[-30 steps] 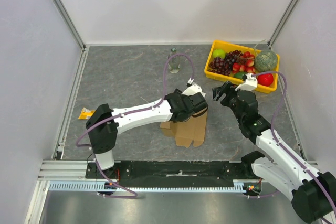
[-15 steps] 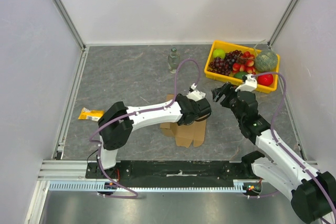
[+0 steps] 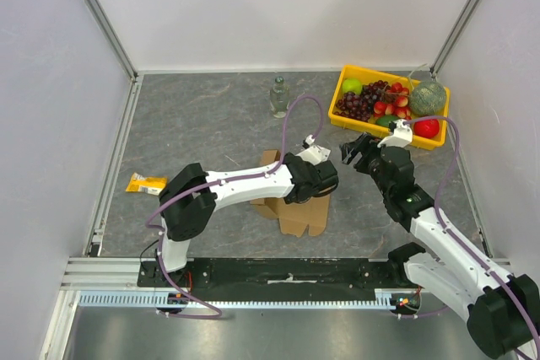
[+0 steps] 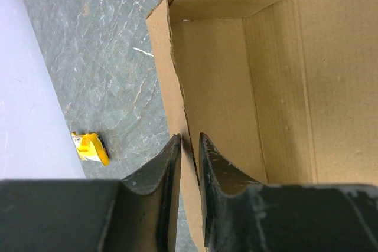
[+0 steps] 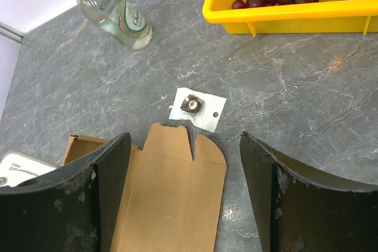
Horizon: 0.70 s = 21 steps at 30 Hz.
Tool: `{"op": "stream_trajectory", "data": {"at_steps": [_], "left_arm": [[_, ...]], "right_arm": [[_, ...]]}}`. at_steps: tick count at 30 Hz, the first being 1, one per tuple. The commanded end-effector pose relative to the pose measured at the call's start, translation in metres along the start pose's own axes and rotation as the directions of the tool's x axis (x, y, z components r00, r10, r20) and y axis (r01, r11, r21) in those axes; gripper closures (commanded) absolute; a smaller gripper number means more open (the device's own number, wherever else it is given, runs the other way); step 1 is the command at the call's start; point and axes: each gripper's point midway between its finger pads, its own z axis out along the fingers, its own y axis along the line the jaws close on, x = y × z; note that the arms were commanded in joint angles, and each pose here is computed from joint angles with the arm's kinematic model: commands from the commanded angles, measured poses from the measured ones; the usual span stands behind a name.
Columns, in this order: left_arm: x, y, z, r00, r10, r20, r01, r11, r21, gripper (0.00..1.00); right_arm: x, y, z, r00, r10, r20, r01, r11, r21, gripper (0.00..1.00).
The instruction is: Fold the paper box
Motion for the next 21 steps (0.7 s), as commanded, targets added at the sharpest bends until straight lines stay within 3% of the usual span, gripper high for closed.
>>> {"op": "stream_trajectory", "data": {"at_steps": [1, 8, 21], "left_arm": [[0.005, 0.008, 0.001, 0.999, -0.041, 0.026, 0.042, 0.998, -0.056, 0.77], [0.025, 0.005, 0.008, 0.998, -0.056, 0.035, 0.057, 0.998, -0.020, 0.83], [0.029, 0.000, -0.001, 0.944, -0.265, 0.194, 0.220, 0.949, 0.228, 0.84]], "right_arm": [[-0.008, 0.008, 0.001, 1.000, 0.006, 0.026, -0.005, 1.000, -0.030, 0.18], [-0.010, 0.008, 0.004, 0.999, -0.035, 0.018, 0.035, 0.999, -0.027, 0.18], [-0.009, 0.006, 0.023, 0.973, -0.220, -0.070, 0.220, 0.975, -0.018, 0.18]]}}
